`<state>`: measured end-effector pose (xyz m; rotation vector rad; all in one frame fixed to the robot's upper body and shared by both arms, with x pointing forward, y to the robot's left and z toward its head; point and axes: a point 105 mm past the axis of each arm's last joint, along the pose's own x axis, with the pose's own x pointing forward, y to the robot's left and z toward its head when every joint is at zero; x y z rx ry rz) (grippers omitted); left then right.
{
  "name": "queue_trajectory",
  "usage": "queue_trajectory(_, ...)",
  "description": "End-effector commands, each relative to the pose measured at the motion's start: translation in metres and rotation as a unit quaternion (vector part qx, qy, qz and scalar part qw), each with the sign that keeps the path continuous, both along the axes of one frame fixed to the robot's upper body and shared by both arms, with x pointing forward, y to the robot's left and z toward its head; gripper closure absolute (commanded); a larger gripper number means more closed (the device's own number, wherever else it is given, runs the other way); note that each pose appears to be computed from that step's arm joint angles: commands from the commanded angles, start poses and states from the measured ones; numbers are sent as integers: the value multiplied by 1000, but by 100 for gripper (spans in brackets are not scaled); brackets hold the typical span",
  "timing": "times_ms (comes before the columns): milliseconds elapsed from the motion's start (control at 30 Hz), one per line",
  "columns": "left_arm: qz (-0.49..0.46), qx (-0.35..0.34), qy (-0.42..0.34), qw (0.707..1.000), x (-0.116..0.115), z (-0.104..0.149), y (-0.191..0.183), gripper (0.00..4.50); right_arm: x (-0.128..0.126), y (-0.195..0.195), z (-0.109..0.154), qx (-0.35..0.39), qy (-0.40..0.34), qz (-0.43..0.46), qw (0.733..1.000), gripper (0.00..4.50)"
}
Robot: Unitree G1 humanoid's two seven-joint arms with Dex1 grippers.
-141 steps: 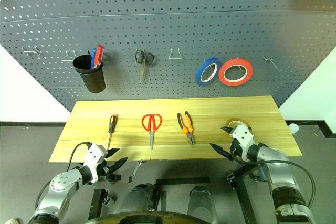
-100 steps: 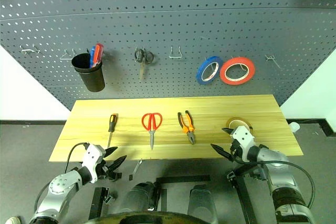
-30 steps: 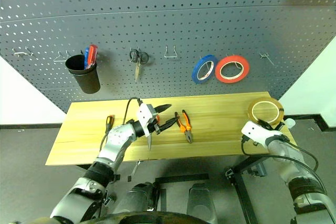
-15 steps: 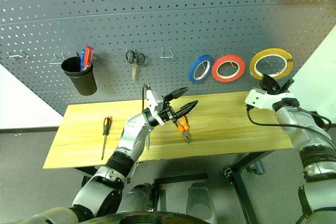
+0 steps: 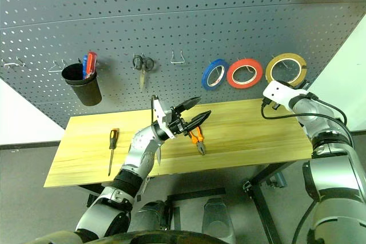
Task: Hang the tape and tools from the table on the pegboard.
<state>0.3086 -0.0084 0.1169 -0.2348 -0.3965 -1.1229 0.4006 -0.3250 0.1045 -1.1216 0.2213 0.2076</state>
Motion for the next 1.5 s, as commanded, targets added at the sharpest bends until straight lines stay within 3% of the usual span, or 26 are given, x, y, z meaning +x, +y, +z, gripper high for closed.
queue_trajectory(33,7,-9,-14,1000,0,10,5,151,7,3,20,40,-28,3,999,244)
queue_trajectory(167,14,0,-9,1000,1,7,7,151,4,7,18,26,-39,18,999,113)
queue_trajectory(267,41,26,-1,999,8,1,11,151,-4,24,2,21,-29,67,997,113)
queue_trajectory(400,107,94,24,989,29,-17,27,151,-25,59,-39,57,32,136,989,113)
queue_trajectory(500,150,189,81,967,46,-49,59,151,-43,101,-71,137,79,162,974,113)
queue_trajectory(600,175,240,113,948,53,-66,88,151,-52,130,-88,214,126,144,958,113)
queue_trajectory(767,226,328,155,904,59,-94,143,151,-56,169,-109,275,202,88,936,2)
queue_trajectory(933,235,370,173,882,50,-111,178,151,-43,195,-116,354,232,-24,906,2)
queue_trajectory(1100,246,367,188,877,44,-117,193,151,-38,219,-116,397,268,-69,875,2)
queue_trajectory(1500,265,343,206,877,34,-121,202,151,-32,259,-134,389,326,-77,858,2)
